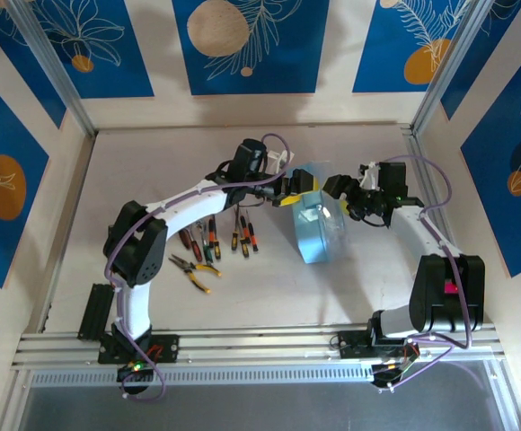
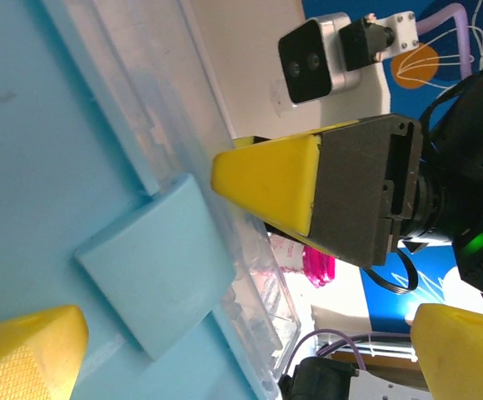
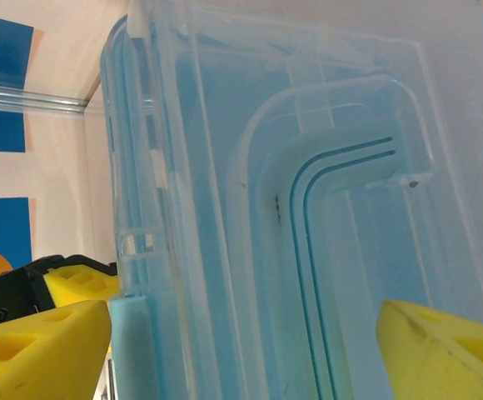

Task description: Pack the tool kit

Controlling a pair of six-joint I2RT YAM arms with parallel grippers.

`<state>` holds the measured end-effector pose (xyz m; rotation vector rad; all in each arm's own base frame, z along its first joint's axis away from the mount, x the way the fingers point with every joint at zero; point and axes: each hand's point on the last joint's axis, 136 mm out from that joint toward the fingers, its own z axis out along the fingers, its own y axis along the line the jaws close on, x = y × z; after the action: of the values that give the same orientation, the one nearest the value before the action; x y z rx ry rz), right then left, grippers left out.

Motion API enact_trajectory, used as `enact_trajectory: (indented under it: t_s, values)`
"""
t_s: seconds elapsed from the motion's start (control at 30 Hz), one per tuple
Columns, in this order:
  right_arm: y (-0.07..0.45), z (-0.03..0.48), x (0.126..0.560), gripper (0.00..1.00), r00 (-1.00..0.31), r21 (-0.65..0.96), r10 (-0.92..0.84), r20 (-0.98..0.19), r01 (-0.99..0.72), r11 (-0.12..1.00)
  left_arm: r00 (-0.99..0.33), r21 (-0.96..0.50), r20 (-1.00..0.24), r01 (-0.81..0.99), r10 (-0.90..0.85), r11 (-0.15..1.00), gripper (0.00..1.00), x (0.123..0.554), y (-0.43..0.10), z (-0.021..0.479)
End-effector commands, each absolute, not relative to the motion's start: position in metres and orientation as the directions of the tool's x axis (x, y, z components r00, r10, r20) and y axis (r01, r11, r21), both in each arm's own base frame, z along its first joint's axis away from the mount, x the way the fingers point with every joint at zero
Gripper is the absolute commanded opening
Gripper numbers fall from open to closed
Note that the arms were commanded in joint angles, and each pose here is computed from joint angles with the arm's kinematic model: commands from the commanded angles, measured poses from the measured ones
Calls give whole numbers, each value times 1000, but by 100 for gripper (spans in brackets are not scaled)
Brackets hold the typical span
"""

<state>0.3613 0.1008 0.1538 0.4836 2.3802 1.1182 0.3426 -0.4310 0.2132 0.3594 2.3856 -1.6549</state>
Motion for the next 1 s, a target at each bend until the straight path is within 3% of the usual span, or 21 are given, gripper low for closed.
enact_trajectory:
  t_s: [0.0, 0.23, 0.43, 0.97]
  values:
    - [101, 141, 346, 81, -842, 788, 509, -180, 186, 586, -950, -864, -300, 309, 88, 396, 100, 344, -421, 214]
    - [100, 140, 346, 72, -834, 796, 522, -179, 189, 575, -959, -864, -264, 283, 104, 417, 100, 341, -420, 211]
    - [101, 141, 346, 57, -833, 800, 523, -181, 184, 571, -962, -887, -254, 274, 105, 372, 100, 343, -433, 217]
    - [107, 144, 344, 49, -837, 801, 513, -193, 168, 575, -966, -886, -199, 250, 167, 391, 100, 330, -458, 204]
